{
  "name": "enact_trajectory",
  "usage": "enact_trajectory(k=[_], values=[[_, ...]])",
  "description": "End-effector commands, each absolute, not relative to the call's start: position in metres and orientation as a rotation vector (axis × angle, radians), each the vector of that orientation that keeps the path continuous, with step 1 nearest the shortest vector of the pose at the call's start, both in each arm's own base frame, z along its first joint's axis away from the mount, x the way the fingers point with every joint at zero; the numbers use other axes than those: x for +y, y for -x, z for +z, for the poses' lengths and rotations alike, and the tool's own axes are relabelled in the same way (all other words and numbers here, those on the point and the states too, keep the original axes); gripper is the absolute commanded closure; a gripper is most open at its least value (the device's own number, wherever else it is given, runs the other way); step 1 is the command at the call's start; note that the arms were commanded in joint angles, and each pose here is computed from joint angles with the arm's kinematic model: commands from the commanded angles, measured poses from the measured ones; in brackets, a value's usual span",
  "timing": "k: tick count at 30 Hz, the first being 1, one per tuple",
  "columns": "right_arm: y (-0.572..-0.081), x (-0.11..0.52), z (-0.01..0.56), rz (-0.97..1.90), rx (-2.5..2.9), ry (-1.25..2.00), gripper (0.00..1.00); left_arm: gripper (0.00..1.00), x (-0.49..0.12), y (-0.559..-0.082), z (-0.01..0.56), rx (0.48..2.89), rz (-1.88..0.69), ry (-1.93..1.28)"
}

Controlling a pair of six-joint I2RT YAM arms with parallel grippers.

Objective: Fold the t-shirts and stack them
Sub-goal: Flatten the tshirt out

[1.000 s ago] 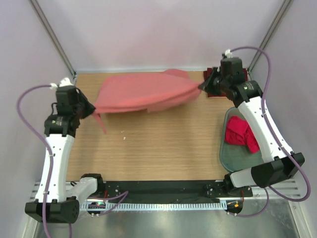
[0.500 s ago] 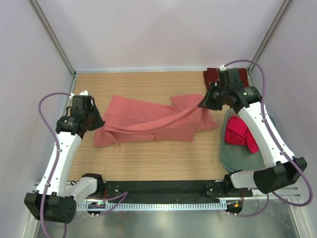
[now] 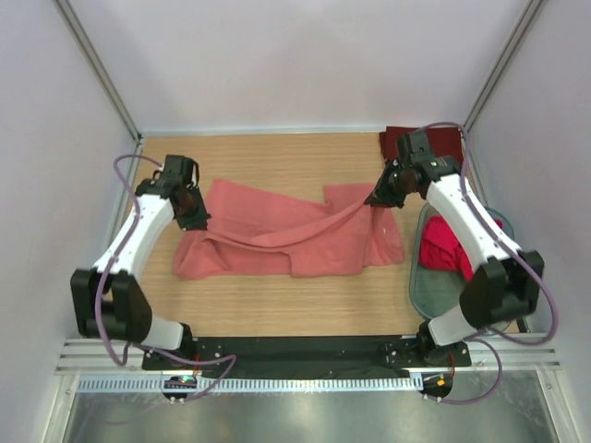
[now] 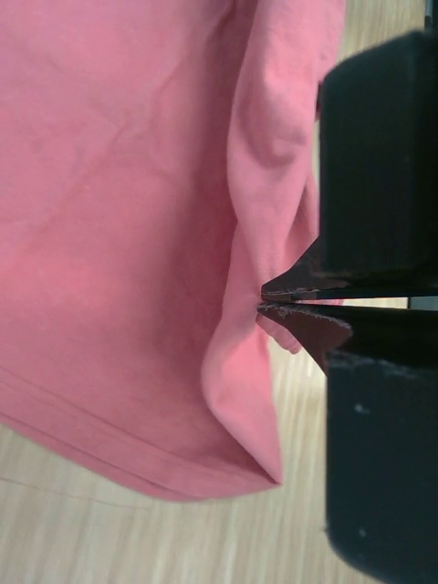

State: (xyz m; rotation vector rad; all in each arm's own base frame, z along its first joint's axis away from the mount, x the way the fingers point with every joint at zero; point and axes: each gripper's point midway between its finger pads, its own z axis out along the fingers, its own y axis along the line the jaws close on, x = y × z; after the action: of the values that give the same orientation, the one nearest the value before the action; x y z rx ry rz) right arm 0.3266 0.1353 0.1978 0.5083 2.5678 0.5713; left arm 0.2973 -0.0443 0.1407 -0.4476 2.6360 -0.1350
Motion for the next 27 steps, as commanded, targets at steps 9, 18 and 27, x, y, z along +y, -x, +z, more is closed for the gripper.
enact_trajectory(k=[9,18,27], values=[[-0.44,0.113,0.157,0.352,2.608,-0.405,0.67,0.52,-0.047,-0.361,0.163,2.628,-0.022,0.443],[-0.37,0.103,0.162,0.256,2.662,-0.289,0.44,0.61,-0.098,-0.288,0.105,2.74,-0.089,0.394],[-0.307,0.11,0.148,0.27,2.72,-0.204,0.48,0.7,-0.11,-0.299,0.054,2.84,0.105,0.491]])
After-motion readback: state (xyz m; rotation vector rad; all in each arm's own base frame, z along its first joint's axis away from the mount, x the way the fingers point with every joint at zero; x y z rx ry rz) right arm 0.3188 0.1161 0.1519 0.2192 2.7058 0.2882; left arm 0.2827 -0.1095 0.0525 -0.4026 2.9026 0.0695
